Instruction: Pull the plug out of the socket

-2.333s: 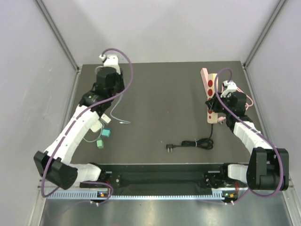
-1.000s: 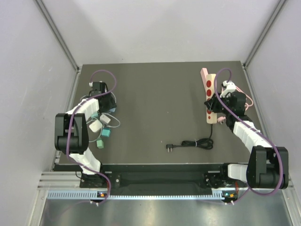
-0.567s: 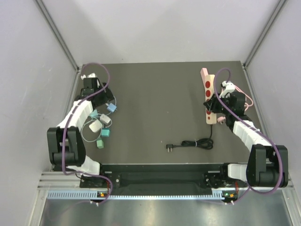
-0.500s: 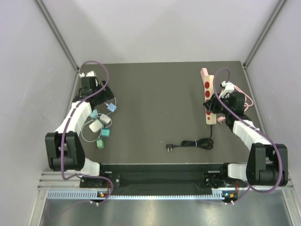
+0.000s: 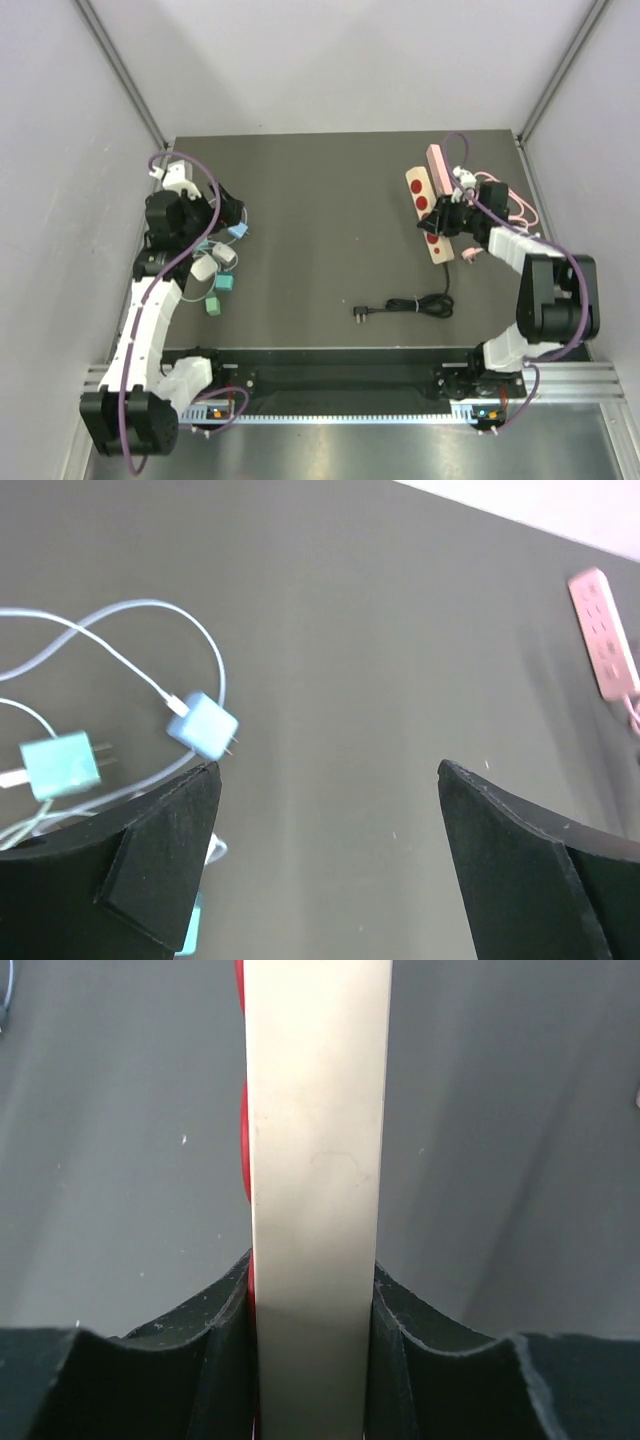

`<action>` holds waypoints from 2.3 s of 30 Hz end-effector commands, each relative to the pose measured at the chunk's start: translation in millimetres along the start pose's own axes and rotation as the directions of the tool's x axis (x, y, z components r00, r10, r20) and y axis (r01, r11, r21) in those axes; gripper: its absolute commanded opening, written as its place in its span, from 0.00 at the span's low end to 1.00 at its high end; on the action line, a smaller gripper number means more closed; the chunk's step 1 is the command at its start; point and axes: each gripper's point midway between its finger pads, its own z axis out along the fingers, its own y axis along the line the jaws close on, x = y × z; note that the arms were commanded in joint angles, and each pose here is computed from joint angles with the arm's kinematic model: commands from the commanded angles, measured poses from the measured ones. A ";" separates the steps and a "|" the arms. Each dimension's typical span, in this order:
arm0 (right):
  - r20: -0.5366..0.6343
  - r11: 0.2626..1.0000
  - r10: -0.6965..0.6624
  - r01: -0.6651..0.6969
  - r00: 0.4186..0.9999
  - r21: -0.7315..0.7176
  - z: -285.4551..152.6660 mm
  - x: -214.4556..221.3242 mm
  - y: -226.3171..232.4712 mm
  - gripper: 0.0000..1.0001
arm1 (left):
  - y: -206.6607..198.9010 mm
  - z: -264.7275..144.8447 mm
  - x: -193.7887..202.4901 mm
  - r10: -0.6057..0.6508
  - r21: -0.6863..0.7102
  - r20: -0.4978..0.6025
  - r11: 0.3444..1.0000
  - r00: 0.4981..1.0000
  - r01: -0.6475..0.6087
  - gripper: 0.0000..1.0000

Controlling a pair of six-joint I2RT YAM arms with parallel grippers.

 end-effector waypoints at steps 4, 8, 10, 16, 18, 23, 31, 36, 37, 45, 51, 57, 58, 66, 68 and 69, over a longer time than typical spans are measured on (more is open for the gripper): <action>-0.057 0.984 -0.096 0.086 0.994 -0.157 29.0 -42.6 12.6 0.00 | -19.7 -27.0 9.9 0.059 0.137 0.078 0.988 0.995 -0.069 0.95; -0.104 0.986 -0.063 0.046 0.993 -0.161 52.3 -49.5 -0.9 0.00 | -20.9 -38.1 19.6 0.079 0.159 0.103 0.983 0.992 -0.095 0.95; -0.144 0.984 -0.078 0.053 0.986 -0.169 70.5 -41.9 5.2 0.00 | -21.2 -43.4 22.3 0.092 0.164 0.122 0.980 0.988 -0.111 0.95; -0.171 0.989 -0.067 0.043 0.983 -0.140 101.0 -47.6 -3.7 0.03 | -22.3 -50.4 26.7 0.107 0.173 0.144 0.976 0.984 -0.131 0.96; -0.185 0.992 -0.061 0.039 0.981 -0.118 108.6 -43.9 -10.2 0.05 | -22.3 -51.6 27.4 0.108 0.174 0.144 0.976 0.984 -0.133 0.96; -0.187 0.995 -0.079 0.065 0.979 -0.081 116.2 -50.1 -18.8 0.13 | -23.1 -54.2 25.0 0.111 0.173 0.154 0.975 0.982 -0.137 0.96; -0.172 0.991 -0.129 0.131 0.977 -0.002 115.3 -62.7 -34.2 0.52 | -24.1 -55.1 24.8 0.109 0.178 0.157 0.975 0.982 -0.136 0.95; -0.162 0.986 -0.155 0.161 0.975 0.030 114.3 -72.1 -39.4 0.64 | -23.2 -54.3 25.8 0.110 0.175 0.155 0.975 0.982 -0.136 0.95; -0.159 0.985 -0.158 0.166 0.975 0.036 113.7 -74.5 -39.9 0.65 | -23.0 -54.6 25.5 0.111 0.174 0.157 0.975 0.981 -0.138 0.96; -0.107 0.946 -0.267 0.281 0.958 0.160 92.2 -110.9 -48.7 0.64 | -23.2 -53.7 25.3 0.110 0.176 0.156 0.975 0.982 -0.137 0.96; -0.050 0.921 -0.358 0.361 0.932 0.148 65.6 -131.3 -27.7 0.64 | -23.1 -53.0 25.6 0.111 0.175 0.155 0.975 0.982 -0.138 0.96; 0.052 0.892 -0.441 0.431 0.896 0.139 19.2 -144.4 8.8 0.66 | -20.0 -53.8 24.5 0.116 0.157 0.162 0.977 0.980 -0.142 0.96; 0.048 0.892 -0.441 0.432 0.896 0.136 13.5 -136.2 10.2 0.66 | -19.5 -53.9 24.3 0.116 0.154 0.162 0.978 0.980 -0.141 0.96; 0.198 0.873 -0.478 0.437 0.856 0.217 -94.1 -137.8 35.9 0.95 | -5.5 -53.1 22.6 0.117 0.073 0.163 0.989 0.980 -0.130 0.99; 0.255 0.869 -0.487 0.432 0.835 0.244 -124.6 -142.3 43.7 1.00 | 0.1 -53.7 20.8 0.114 0.040 0.172 0.992 0.978 -0.123 0.99; 0.253 0.876 -0.468 0.408 0.847 0.255 -134.9 -133.6 35.5 1.00 | 0.5 -54.8 20.1 0.114 0.036 0.179 0.992 0.977 -0.122 0.99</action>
